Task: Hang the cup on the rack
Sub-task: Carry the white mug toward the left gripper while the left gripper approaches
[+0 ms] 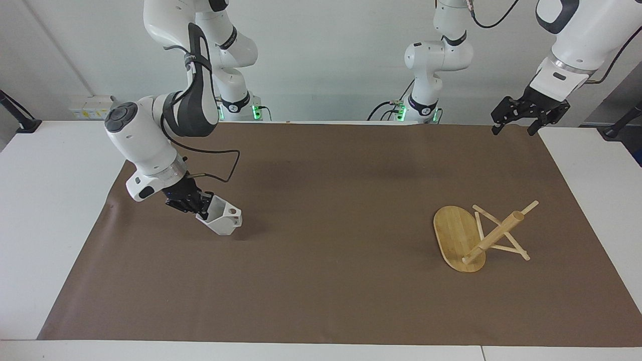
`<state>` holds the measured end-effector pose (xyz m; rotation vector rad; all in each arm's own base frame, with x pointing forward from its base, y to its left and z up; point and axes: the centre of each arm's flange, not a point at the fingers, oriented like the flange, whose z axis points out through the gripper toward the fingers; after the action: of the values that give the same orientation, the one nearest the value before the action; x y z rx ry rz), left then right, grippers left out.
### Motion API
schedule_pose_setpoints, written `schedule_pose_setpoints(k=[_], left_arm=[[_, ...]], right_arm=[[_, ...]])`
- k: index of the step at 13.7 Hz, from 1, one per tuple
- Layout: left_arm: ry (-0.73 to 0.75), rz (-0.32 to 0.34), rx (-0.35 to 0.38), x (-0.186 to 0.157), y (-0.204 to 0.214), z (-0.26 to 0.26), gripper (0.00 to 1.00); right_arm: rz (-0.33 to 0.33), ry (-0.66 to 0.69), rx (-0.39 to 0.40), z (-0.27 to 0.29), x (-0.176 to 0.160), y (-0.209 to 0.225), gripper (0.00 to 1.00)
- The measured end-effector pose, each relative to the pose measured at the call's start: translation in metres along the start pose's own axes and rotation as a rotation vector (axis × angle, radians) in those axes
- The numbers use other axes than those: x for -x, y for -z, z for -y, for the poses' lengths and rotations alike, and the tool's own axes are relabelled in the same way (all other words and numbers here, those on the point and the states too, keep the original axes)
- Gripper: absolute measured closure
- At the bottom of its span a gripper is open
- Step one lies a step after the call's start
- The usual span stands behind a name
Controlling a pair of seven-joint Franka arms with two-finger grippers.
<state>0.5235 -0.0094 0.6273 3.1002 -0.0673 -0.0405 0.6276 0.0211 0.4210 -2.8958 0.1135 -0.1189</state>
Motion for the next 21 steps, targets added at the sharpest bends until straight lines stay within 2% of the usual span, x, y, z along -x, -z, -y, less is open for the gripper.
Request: schedule_pose_setpoints(k=[3, 6, 8, 10, 12, 18, 20, 21], left_arm=[[0.104, 0.062, -0.003, 0.007, -0.006, -0.005, 0.00], [0.242, 0.150, -0.024, 0.019, -0.011, -0.027, 0.00], [0.298, 0.208, -0.031, 0.029, -0.013, -0.040, 0.00], [0.413, 0.256, -0.036, 0.037, -0.014, -0.045, 0.00], [0.566, 0.287, 0.013, 0.041, -0.015, -0.053, 0.00], [1.077, 0.451, 0.127, 0.058, -0.035, -0.074, 0.00], [1.220, 0.486, 0.197, 0.059, -0.043, -0.068, 0.00], [1.295, 0.511, 0.256, 0.060, -0.048, -0.059, 0.00]], right_arm=[[0.015, 0.070, -0.050, 0.057, 0.009, -0.006, 0.96], [0.034, 0.057, -0.174, 0.104, 0.020, -0.009, 0.96], [0.035, 0.065, -0.229, 0.128, 0.026, -0.004, 0.96], [0.038, 0.061, -0.280, 0.153, 0.034, 0.003, 0.96], [0.057, 0.032, -0.343, 0.179, 0.043, 0.006, 0.96], [0.117, -0.023, -0.516, 0.234, 0.066, 0.005, 0.96], [0.110, -0.054, -0.560, 0.250, 0.071, 0.007, 0.96], [0.103, -0.073, -0.585, 0.260, 0.074, 0.008, 0.96]])
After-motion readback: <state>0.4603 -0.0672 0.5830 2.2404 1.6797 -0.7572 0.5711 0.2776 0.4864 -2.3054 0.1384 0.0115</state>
